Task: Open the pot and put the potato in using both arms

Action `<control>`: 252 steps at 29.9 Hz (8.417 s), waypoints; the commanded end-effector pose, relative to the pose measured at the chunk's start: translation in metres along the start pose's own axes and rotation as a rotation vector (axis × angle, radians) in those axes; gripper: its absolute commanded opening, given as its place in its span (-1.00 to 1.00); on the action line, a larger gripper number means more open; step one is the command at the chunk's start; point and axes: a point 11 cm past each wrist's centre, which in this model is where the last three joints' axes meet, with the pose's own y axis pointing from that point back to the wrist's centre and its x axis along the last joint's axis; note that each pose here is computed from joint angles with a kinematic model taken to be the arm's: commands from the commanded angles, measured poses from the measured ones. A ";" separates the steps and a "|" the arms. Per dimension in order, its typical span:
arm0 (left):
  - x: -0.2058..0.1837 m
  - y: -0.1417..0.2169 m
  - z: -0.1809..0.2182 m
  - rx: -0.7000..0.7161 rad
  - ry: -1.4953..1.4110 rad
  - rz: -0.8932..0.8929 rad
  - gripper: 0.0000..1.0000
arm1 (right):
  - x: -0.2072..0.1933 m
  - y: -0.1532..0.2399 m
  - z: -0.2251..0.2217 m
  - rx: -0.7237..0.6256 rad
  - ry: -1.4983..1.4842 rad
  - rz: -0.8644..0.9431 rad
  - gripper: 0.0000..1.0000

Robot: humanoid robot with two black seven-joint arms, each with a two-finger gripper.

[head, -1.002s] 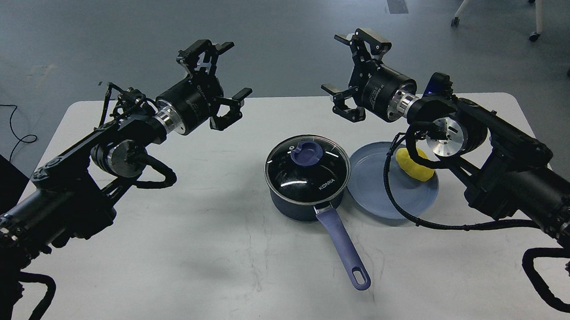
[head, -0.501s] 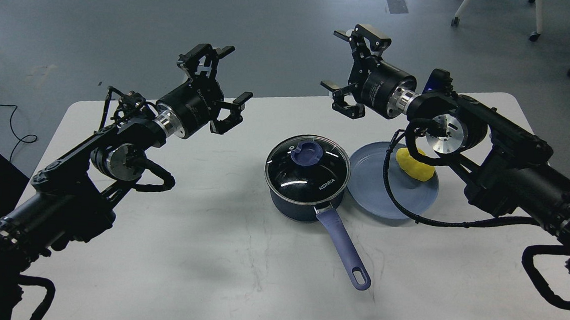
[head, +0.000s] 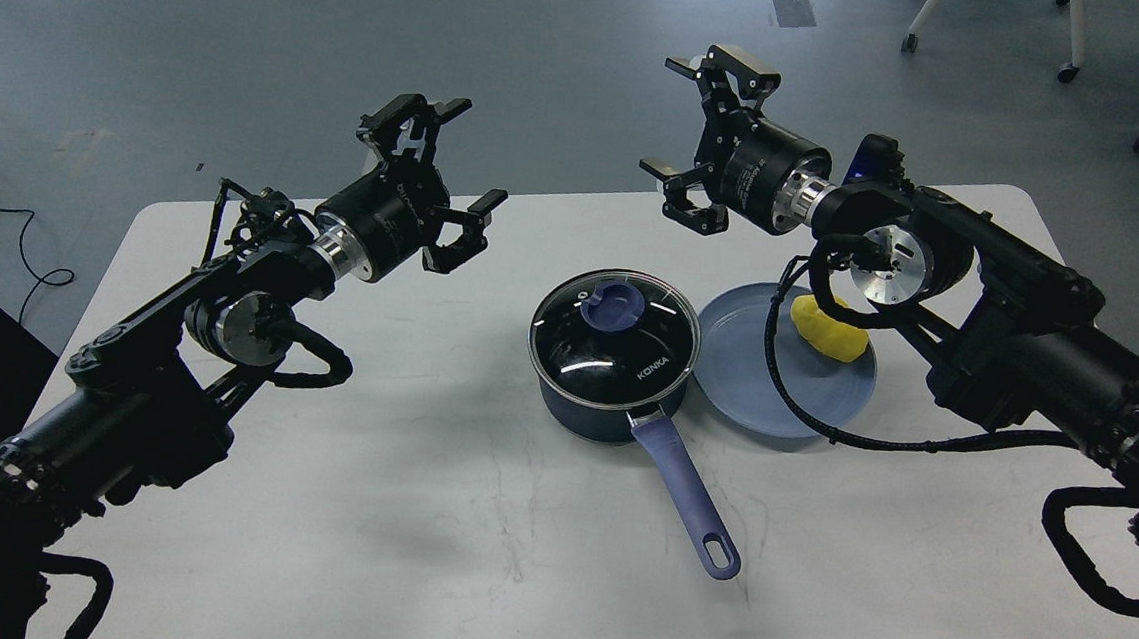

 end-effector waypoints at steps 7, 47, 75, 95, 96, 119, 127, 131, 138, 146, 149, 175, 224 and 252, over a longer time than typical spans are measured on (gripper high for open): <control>0.002 0.002 -0.004 0.004 0.006 0.004 0.96 | -0.002 -0.001 -0.003 0.006 0.004 -0.007 1.00; -0.009 -0.013 0.024 0.003 -0.735 0.086 0.96 | 0.001 0.000 -0.005 0.022 -0.010 0.002 1.00; -0.113 -0.039 -0.090 -0.229 -1.955 -0.485 0.95 | 0.102 0.062 -0.033 0.164 -0.132 0.251 1.00; -0.079 -0.017 -0.107 -0.132 -1.967 -0.486 0.84 | 0.118 0.077 -0.030 0.165 -0.138 0.300 1.00; -0.078 -0.016 -0.108 -0.129 -1.966 -0.488 0.84 | 0.118 0.076 -0.032 0.167 -0.136 0.303 1.00; -0.069 -0.004 -0.125 -0.117 -1.988 -0.520 0.83 | 0.119 0.077 -0.034 0.170 -0.133 0.310 1.00; -0.066 -0.006 -0.112 -0.134 -2.002 -0.487 0.84 | 0.123 0.079 -0.035 0.170 -0.131 0.320 1.00; -0.065 -0.005 -0.113 -0.135 -2.004 -0.488 0.84 | 0.125 0.081 -0.037 0.171 -0.127 0.325 1.00; -0.067 -0.004 -0.117 -0.137 -1.999 -0.493 0.84 | 0.127 0.082 -0.036 0.170 -0.126 0.331 1.00; -0.070 -0.003 -0.125 -0.135 -1.987 -0.504 0.83 | 0.128 0.083 -0.036 0.171 -0.128 0.334 1.00; -0.068 -0.002 -0.125 -0.132 -1.987 -0.503 0.63 | 0.128 0.083 -0.036 0.170 -0.126 0.334 1.00; -0.060 0.003 -0.132 -0.117 -1.993 -0.512 0.16 | 0.133 0.085 -0.035 0.169 -0.130 0.352 1.00; -0.021 0.009 -0.029 -0.141 -2.070 -0.336 -0.72 | 0.129 0.080 -0.047 0.173 -0.099 0.337 1.00; 0.089 0.153 -0.090 0.282 -1.898 -0.202 -0.57 | 0.127 0.076 -0.047 0.144 -0.065 0.353 1.00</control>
